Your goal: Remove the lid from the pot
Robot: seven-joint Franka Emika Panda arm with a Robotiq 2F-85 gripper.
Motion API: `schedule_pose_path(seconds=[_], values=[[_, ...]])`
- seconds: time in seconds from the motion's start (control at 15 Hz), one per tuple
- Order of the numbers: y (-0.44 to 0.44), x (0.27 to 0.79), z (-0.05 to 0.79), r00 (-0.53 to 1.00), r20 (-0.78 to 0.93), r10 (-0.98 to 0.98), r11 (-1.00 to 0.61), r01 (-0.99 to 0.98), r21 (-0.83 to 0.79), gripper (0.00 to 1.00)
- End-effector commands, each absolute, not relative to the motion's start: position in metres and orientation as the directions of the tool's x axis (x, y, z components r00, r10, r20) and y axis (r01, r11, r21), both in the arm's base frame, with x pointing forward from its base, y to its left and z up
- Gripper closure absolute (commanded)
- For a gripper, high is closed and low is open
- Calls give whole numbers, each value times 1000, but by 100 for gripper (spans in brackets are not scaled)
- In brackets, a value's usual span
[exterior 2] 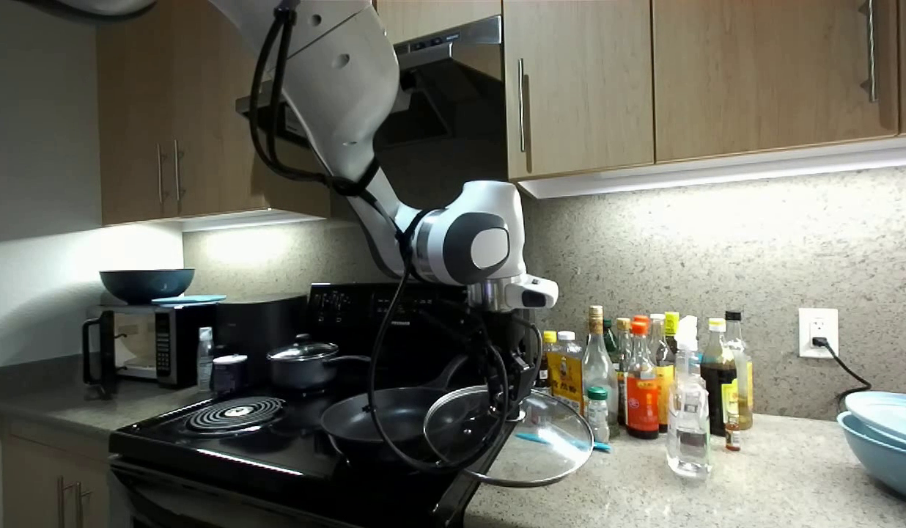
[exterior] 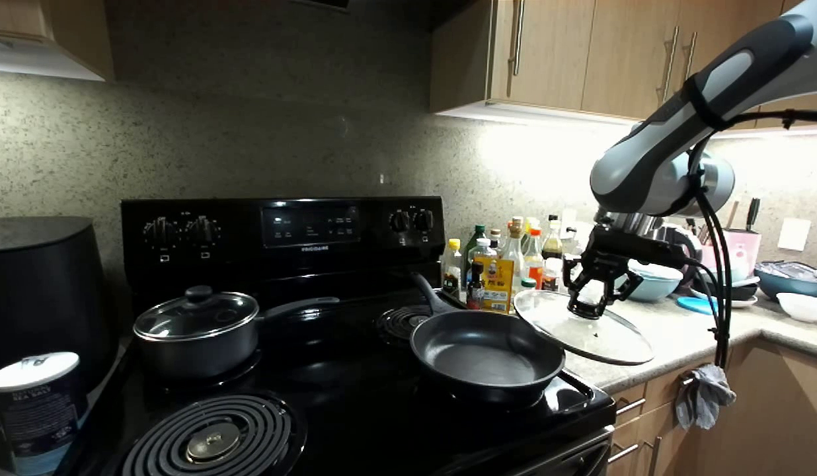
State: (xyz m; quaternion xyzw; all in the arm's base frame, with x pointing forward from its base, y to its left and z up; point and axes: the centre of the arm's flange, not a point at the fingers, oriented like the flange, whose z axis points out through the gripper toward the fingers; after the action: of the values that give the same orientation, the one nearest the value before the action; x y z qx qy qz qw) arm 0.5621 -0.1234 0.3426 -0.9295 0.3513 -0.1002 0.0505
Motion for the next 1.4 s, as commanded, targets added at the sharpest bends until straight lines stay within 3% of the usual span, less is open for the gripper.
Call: schedule_pose_path(seconds=[0.0, 0.53, 0.67, 0.73, 0.87, 0.93, 1.33], values=[[-138, 568, 340, 700, 136, -701, -713, -681, -167, 74], [-225, 562, 326, 516, 70, -854, -519, -834, -185, 74], [-224, 552, 315, 548, 74, -833, -552, -818, -164, 74], [-227, 552, 311, 543, 67, -837, -547, -822, -159, 49], [-226, 552, 304, 545, 59, -836, -548, -823, -150, 49], [-225, 552, 302, 548, 57, -835, -550, -822, -148, 74], [-210, 570, 298, 590, 128, -797, -603, -787, -131, 74]])
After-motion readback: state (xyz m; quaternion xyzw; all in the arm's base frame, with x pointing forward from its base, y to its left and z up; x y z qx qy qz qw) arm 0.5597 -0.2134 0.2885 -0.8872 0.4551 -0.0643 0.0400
